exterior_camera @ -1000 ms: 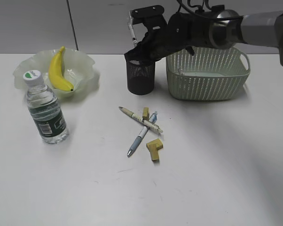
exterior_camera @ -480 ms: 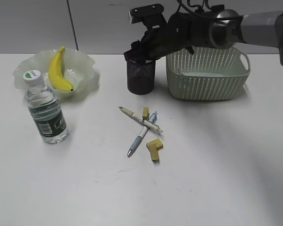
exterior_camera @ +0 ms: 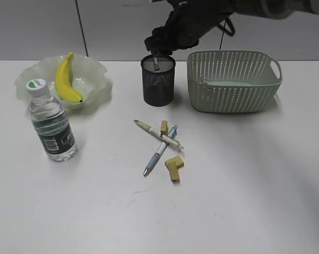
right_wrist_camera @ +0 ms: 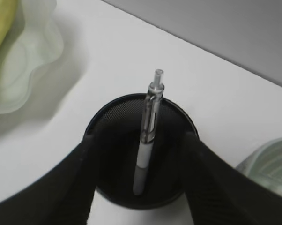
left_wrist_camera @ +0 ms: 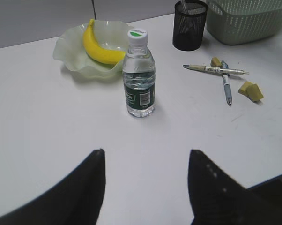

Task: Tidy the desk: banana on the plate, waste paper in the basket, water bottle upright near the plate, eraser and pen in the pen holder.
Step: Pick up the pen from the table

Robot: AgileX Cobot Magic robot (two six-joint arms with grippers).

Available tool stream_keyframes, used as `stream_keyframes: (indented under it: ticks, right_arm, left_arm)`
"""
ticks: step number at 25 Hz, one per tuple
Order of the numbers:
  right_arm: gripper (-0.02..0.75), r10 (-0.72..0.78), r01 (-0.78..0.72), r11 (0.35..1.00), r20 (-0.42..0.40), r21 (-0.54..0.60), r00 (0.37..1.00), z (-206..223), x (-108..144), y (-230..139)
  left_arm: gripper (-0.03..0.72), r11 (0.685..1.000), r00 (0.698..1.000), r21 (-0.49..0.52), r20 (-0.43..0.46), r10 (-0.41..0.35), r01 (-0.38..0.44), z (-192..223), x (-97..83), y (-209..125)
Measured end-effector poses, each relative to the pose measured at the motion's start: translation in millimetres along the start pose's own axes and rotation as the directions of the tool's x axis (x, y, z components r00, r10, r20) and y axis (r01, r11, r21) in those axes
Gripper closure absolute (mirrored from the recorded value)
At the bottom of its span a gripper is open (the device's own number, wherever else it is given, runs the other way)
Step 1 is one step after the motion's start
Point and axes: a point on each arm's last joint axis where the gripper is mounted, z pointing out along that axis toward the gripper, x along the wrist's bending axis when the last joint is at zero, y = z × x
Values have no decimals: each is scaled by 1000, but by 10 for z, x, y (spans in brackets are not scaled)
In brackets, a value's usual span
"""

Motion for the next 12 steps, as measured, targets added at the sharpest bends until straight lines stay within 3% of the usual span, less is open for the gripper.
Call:
stream_keyframes:
  ticks: [12]
  right_arm:
    - [289,47,-54,927,28,371,998,-922,43,48]
  left_arm:
    - [268,1000,1000,-1,0,0,0,0,0,1]
